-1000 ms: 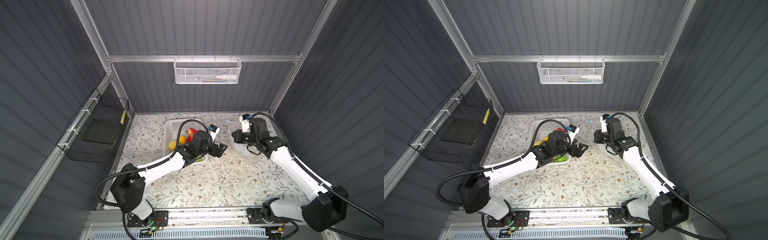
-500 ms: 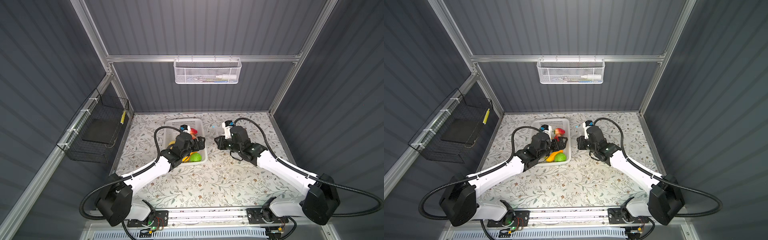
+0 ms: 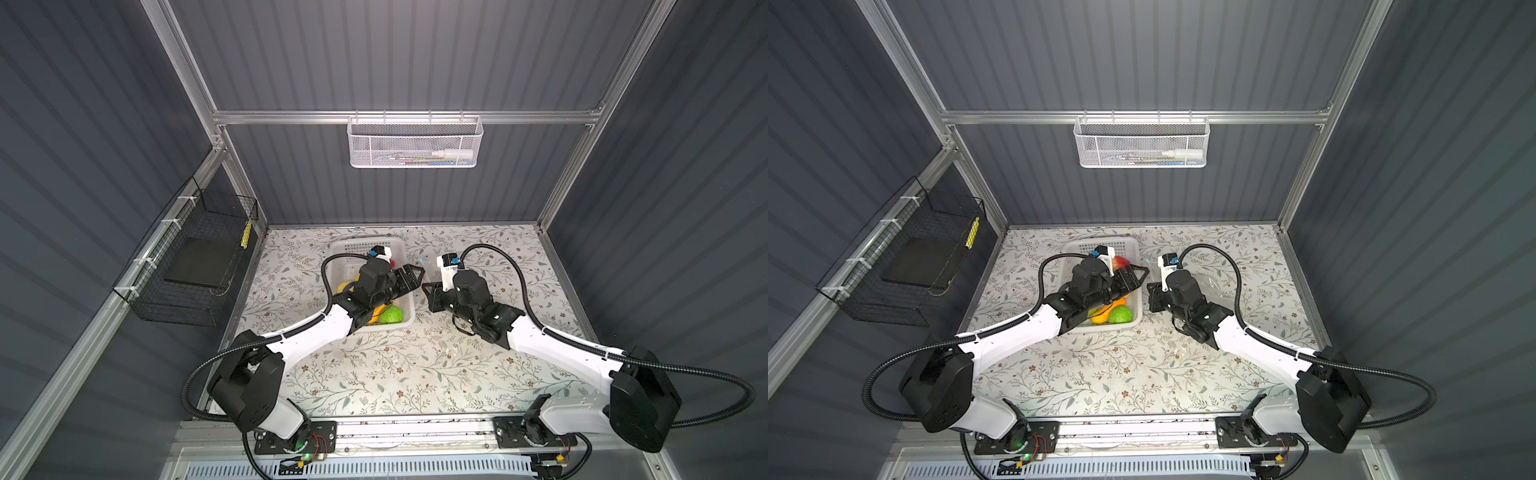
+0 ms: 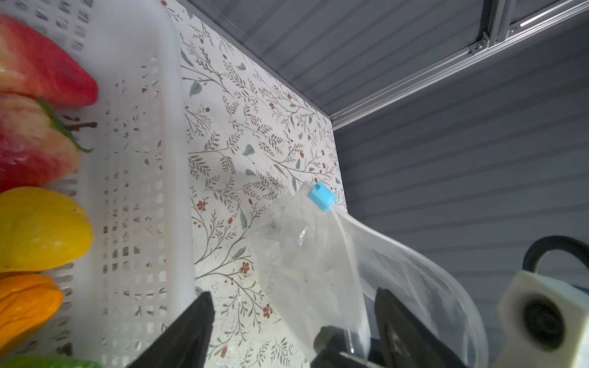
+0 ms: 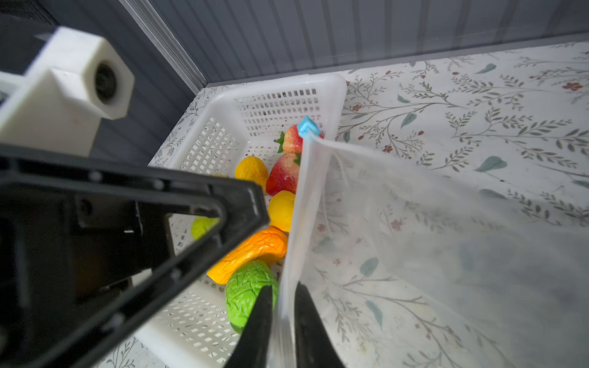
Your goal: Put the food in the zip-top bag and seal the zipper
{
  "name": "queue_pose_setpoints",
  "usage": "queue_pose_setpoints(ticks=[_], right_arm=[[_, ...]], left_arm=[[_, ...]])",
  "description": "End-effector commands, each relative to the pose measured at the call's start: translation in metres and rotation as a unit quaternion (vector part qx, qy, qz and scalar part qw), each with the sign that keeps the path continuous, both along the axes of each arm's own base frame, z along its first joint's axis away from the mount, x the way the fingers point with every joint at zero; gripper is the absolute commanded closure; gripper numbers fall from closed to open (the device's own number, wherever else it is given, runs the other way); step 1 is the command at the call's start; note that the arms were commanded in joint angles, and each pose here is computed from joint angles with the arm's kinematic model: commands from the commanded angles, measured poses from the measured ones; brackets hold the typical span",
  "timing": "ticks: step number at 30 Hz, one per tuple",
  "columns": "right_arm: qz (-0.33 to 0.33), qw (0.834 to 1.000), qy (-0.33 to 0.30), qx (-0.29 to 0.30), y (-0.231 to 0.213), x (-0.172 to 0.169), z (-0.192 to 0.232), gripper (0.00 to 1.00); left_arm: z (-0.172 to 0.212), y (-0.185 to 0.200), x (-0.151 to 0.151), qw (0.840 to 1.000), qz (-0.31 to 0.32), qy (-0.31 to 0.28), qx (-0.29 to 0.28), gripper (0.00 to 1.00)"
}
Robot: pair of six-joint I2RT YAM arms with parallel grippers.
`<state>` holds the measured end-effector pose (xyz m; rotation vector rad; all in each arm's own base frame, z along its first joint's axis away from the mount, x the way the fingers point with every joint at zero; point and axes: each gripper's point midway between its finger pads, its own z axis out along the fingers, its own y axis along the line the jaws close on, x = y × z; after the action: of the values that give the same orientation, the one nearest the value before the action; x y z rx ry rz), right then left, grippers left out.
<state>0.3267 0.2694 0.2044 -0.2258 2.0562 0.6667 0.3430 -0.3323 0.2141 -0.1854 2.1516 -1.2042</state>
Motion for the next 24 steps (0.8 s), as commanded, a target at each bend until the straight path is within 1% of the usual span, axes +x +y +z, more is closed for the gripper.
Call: queue_pose_setpoints(ticks=[1, 6, 12, 16, 18, 19, 24], right_arm=[[0.001, 1.0, -0.022, 0.001, 0.0, 0.001, 0.007, 0.84], [0.025, 1.0, -0.019, 0.0, 0.008, -0.003, 0.002, 0.86], [0.039, 0.999, -0.013, -0.013, 0.01, -0.009, -0.009, 0.87], [0.05, 0.998, -0.025, -0.02, 0.01, -0.016, -0.009, 0.86], [0.051, 0.998, -0.029, -0.023, 0.009, -0.017, -0.008, 0.86], [0.052, 0.998, -0.03, -0.026, 0.009, -0.017, -0.008, 0.85], [0.048, 0.998, -0.03, -0.034, 0.007, -0.017, -0.011, 0.85]], left_arm=[[0.016, -0.018, -0.005, 0.999, -0.035, -0.008, -0.039, 0.24], [0.016, -0.021, -0.003, 0.999, -0.041, -0.014, -0.032, 0.24], [0.016, -0.02, 0.004, 0.999, -0.035, -0.033, -0.007, 0.19], [0.007, -0.026, 0.01, 0.998, -0.042, -0.034, 0.013, 0.19], [-0.001, -0.028, 0.011, 0.998, -0.046, -0.028, 0.019, 0.23], [-0.005, -0.029, 0.011, 0.998, -0.048, -0.025, 0.02, 0.26], [-0.01, -0.036, 0.009, 0.998, -0.062, -0.019, 0.01, 0.49]])
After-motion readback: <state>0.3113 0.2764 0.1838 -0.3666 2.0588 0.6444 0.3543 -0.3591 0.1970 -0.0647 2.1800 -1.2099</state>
